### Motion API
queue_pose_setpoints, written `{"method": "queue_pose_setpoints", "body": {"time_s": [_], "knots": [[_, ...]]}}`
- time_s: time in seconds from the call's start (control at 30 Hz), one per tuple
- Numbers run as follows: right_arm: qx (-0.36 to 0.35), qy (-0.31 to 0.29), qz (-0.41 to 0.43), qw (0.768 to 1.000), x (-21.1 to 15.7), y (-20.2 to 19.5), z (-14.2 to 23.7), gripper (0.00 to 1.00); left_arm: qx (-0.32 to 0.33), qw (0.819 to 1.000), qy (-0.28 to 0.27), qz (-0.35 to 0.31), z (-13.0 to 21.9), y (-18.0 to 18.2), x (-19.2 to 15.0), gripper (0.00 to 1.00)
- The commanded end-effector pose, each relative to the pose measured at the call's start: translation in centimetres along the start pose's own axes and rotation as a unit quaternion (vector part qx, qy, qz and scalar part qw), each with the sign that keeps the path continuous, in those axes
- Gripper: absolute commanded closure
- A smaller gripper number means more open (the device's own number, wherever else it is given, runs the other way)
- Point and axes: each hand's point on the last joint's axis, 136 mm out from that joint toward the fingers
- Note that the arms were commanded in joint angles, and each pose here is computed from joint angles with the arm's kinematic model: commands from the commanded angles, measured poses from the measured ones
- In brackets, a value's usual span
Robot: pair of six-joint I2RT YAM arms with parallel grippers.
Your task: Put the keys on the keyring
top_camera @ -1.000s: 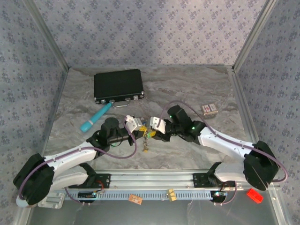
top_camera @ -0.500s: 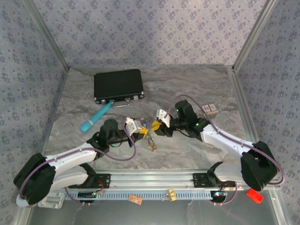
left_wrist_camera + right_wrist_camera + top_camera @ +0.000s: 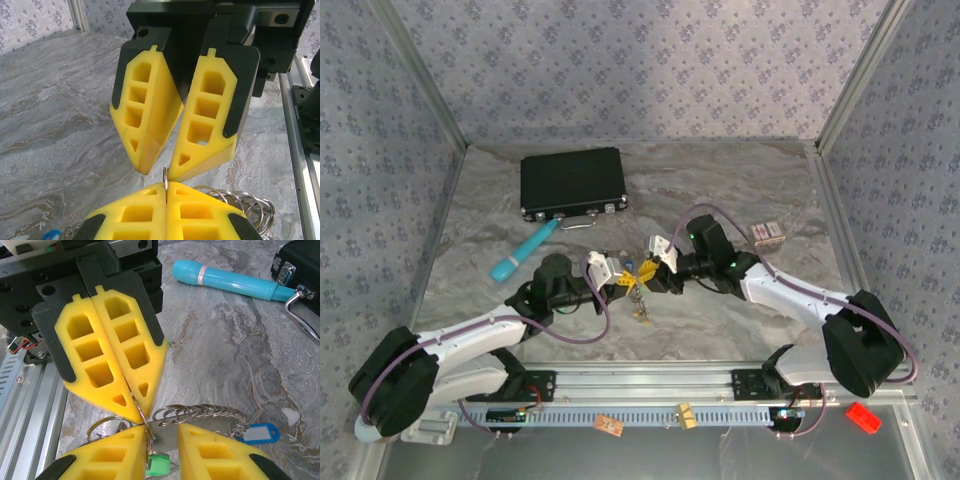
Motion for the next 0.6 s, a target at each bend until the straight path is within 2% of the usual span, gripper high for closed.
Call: {"method": "queue_pose_setpoints", "body": {"time_s": [0.0, 0.13, 0.2, 0.27, 0.33, 0.47, 0.57], "knots": [[0.014, -0.007, 0.0, 1.0, 0.5, 0.3, -0.3, 0.78, -0.019, 0.998, -0.044, -0.028, 0.2, -0.8, 2.2, 1.0], [0.019, -0.01, 0.001, 1.0, 0.7, 0.3, -0.5, 0.82, -0.021, 0.998, -0.046, -0.028, 0.2, -0.8, 2.3, 1.0], [0.022, -0.013, 0.002, 1.0, 0.9, 0.4, -0.5, 0.88, -0.023, 0.998, -0.046, -0.029, 0.2, -0.9, 2.3, 1.0], [0.025, -0.015, 0.002, 1.0, 1.0, 0.5, -0.4, 1.0, -0.022, 0.998, -0.045, -0.027, 0.2, -0.8, 2.3, 1.0], [0.027, -0.012, 0.005, 1.0, 1.1, 0.6, -0.2, 1.0, -0.008, 0.999, -0.034, -0.02, 0.1, -0.3, 1.9, 1.0], [0.022, 0.018, 0.019, 0.999, 0.7, 0.8, 0.3, 1.0, 0.014, 1.0, 0.0, -0.017, 0.2, 0.4, 1.1, 0.76], [0.011, 0.063, 0.034, 0.997, 0.0, 0.8, 0.6, 1.0, 0.025, 0.999, 0.028, -0.016, 0.4, 0.8, 0.4, 0.71]]}}
Point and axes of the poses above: each hand's point on the last joint's axis, 136 mm out from that joint toward the fingers, its own z axis back along the fingers, its own y axis along the line the jaws close on, x = y × z, and after that the axes turned 1 degree about -z, right-handed
